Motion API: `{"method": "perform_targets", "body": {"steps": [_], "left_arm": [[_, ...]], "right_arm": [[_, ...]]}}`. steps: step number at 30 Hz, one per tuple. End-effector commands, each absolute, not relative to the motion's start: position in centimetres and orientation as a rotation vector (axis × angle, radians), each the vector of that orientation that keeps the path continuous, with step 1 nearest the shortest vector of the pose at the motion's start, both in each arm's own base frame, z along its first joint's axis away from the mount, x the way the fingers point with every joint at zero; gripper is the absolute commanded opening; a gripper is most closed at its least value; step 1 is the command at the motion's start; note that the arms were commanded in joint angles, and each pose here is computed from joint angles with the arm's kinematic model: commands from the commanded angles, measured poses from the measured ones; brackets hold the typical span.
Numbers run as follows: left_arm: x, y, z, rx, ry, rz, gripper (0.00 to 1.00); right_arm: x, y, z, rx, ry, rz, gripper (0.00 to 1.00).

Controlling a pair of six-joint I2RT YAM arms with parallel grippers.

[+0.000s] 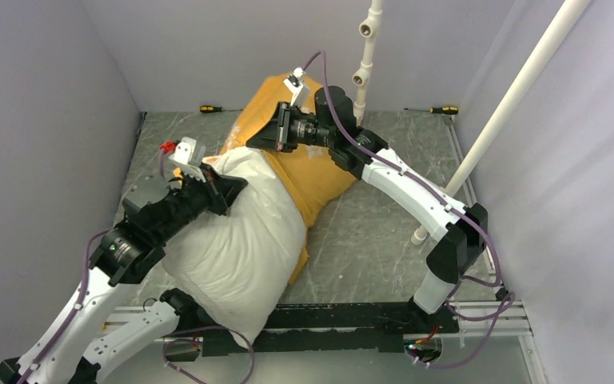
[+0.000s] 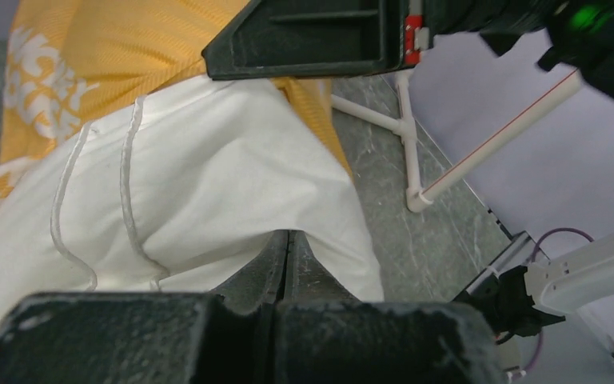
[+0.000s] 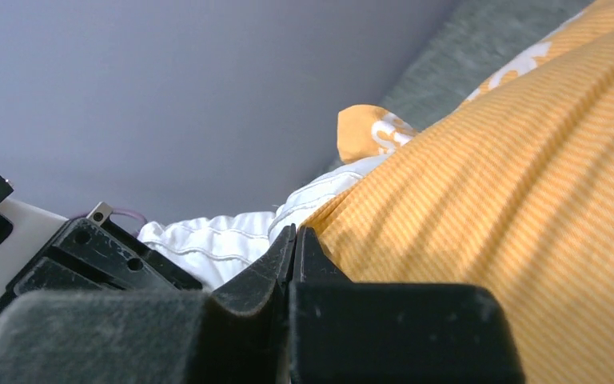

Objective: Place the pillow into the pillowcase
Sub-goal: Stuff the pillow into the pillowcase.

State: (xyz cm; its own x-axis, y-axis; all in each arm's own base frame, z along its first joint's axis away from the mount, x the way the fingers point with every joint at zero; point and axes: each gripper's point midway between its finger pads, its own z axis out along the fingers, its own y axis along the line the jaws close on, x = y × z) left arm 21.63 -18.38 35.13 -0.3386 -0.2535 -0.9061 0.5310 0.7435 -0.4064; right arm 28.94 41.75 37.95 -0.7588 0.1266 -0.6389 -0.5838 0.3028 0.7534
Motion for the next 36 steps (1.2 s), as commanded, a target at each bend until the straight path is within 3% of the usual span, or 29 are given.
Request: {"method": "perform_targets", "body": {"steps": [1,8,10,12,16,19,24,36], "left_arm": [[22.5,-16.4,39.9,0.202,1.601,-0.701,0.00],[23.9,-18.5,33.0,0.234,1.788,-0.709,0.00],[24.2,-18.8,30.5,0.218,1.832,-0.713,0.00],[24.2,-19.1,28.4,0.205,1.866,-0.726,0.00],[23.9,-20.1,25.2,0.192,1.928,-0.783,0.00],[23.8,-20.6,23.7,0.186,1.959,-0.798,0.00],[23.6,-21.4,23.2,0.197,1.967,-0.809,0.00],[22.5,-22.1,22.2,0.208,2.002,-0.811,0.00]], "right_arm": [[22.1,40.8,50.0,-0.618,1.446,1.792,0.00],[23.5,38.5,38.8,-0.451,1.736,1.559,0.00],[23.4,37.2,36.5,-0.416,1.798,1.491,0.04],[22.9,35.8,35.6,-0.400,1.820,1.429,0.24],[23.0,33.5,35.7,-0.353,1.833,1.302,0.73],[23.4,32.5,36.5,-0.366,1.821,1.218,0.86],[24.5,33.4,36.6,-0.454,1.828,1.073,0.88],[29.0,38.6,33.8,-0.547,1.849,0.601,0.78]]}}
